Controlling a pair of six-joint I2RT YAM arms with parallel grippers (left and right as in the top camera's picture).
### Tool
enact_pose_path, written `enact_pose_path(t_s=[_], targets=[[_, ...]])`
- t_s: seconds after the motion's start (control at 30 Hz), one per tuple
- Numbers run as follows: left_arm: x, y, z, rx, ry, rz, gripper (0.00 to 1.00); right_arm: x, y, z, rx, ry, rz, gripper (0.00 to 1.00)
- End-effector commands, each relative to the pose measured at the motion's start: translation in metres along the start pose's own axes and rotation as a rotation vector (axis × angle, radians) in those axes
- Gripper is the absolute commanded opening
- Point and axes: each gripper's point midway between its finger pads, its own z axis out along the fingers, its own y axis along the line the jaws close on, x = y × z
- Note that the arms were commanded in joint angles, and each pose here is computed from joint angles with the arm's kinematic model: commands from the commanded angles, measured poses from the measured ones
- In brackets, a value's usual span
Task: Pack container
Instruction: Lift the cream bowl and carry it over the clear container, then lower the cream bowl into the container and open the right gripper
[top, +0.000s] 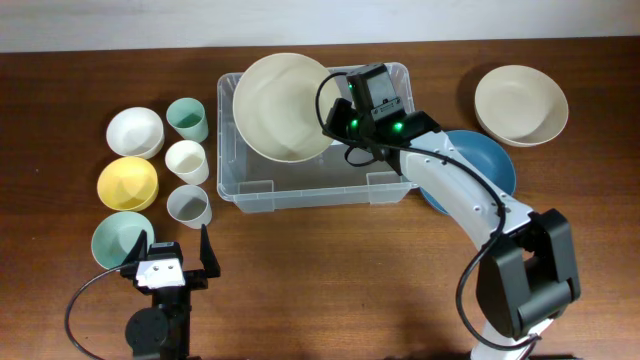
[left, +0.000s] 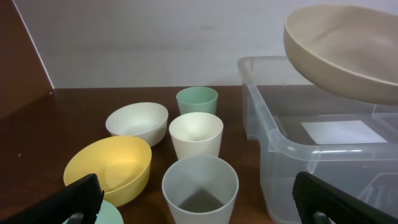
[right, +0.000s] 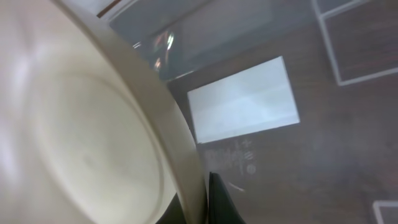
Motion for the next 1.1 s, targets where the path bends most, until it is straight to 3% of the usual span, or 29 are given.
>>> enact_pose_path(t_s=[0.0,1.07], targets=[[0.001,0.000,0.000,0.003,0.001,0.016,1.00,-0.004,-0.007,0.010,0.039,-0.022,0.026,0.04],[0.001,0.000,0.000,0.003,0.001,0.016,1.00,0.032,-0.031,0.054,0.129,0.057,0.036,0.04]])
